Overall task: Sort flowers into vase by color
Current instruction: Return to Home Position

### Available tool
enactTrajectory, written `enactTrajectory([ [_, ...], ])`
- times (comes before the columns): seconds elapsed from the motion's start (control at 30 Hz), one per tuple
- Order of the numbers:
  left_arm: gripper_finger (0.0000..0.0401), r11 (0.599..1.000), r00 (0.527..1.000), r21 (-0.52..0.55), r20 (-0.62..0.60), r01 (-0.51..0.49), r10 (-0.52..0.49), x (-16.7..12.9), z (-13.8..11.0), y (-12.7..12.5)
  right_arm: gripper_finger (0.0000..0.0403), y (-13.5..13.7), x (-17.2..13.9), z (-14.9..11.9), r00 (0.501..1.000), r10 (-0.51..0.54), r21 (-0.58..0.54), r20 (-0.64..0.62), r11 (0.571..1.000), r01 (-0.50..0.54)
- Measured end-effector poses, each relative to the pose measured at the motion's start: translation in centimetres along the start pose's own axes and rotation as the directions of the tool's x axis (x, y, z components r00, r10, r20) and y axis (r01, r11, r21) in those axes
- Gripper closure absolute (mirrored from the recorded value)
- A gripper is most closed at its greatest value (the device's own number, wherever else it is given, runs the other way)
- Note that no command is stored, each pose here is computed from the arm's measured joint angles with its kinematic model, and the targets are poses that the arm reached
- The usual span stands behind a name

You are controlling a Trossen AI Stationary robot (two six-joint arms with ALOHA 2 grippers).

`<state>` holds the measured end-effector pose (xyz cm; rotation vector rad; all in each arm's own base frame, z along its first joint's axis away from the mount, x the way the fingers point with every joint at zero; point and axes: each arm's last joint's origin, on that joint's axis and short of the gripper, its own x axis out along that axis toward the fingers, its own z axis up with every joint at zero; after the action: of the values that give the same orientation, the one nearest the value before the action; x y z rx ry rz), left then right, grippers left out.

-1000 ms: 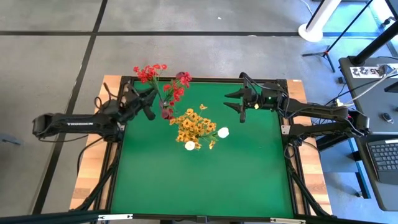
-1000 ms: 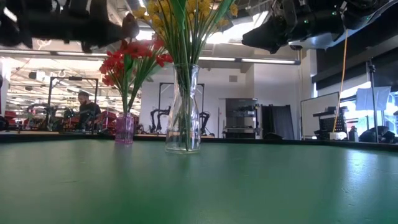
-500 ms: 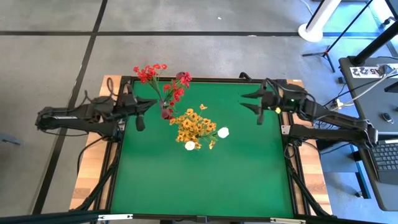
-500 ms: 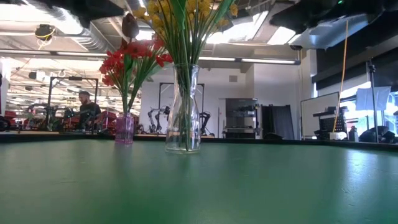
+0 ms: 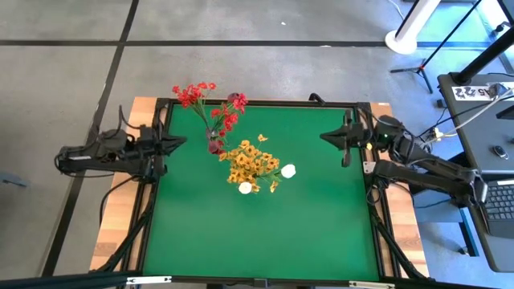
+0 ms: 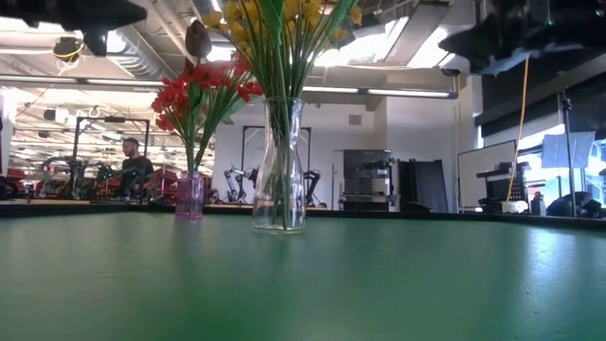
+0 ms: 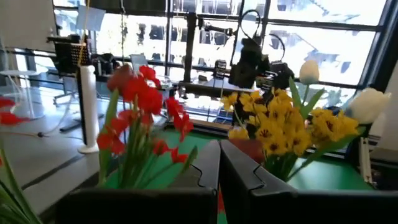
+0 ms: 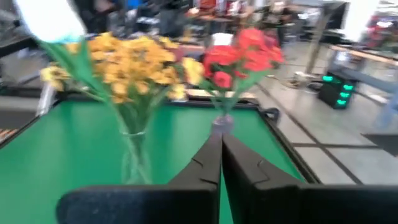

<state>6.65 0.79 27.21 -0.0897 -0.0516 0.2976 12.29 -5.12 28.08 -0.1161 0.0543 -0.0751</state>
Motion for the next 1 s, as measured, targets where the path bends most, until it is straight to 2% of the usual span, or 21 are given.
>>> enactTrajectory([
  [0.2, 0.0401, 0.999, 1.000, -0.045, -0.011, 0.018, -0.019, 0.0, -2.6, 0.2, 0.0399, 0.9, -2.6, -2.0, 0.987, -0.126, 0.109, 0.098, 0.987, 0.115],
  [0.37, 0.0401, 0.999, 1.000, -0.043, -0.026, 0.016, -0.017, 0.1, -4.0, 0.2, 0.0400, 1.7, -4.5, -3.2, 0.957, -0.206, 0.157, 0.204, 0.972, 0.175],
  [0.47, 0.0401, 0.998, 0.999, -0.063, -0.027, 0.027, -0.028, 0.5, -4.8, 0.1, 0.0400, 2.1, -5.1, -4.7, 0.945, -0.218, 0.175, 0.244, 0.968, 0.178],
  [0.57, 0.0401, 0.996, 0.998, -0.066, -0.027, 0.063, -0.065, 1.2, -6.4, 0.0, 0.0401, 2.1, -4.3, -6.6, 0.959, -0.186, 0.198, 0.213, 0.970, 0.144],
  [0.73, 0.0401, 0.994, 0.995, -0.064, -0.026, 0.091, -0.092, 2.1, -9.2, -0.2, 0.0401, 2.0, -3.2, -9.7, 0.961, -0.194, 0.206, 0.195, 0.966, 0.153],
  [0.83, 0.0401, 0.994, 0.995, -0.066, -0.020, 0.092, -0.094, 2.3, -10.3, -0.2, 0.0401, 1.8, -3.2, -10.1, 0.953, -0.262, 0.194, 0.151, 0.953, 0.231],
  [0.9, 0.0401, 0.992, 0.995, -0.070, -0.003, 0.101, -0.101, 2.4, -10.3, -0.2, 0.0401, 1.7, -3.0, -11.0, 0.952, -0.302, 0.192, 0.057, 0.939, 0.286],
  [1.0, 0.0401, 0.992, 0.995, -0.079, -0.003, 0.097, -0.098, 2.4, -10.3, -0.2, 0.0401, 1.6, -3.0, -11.3, 0.931, -0.365, 0.174, 0.018, 0.918, 0.357],
])
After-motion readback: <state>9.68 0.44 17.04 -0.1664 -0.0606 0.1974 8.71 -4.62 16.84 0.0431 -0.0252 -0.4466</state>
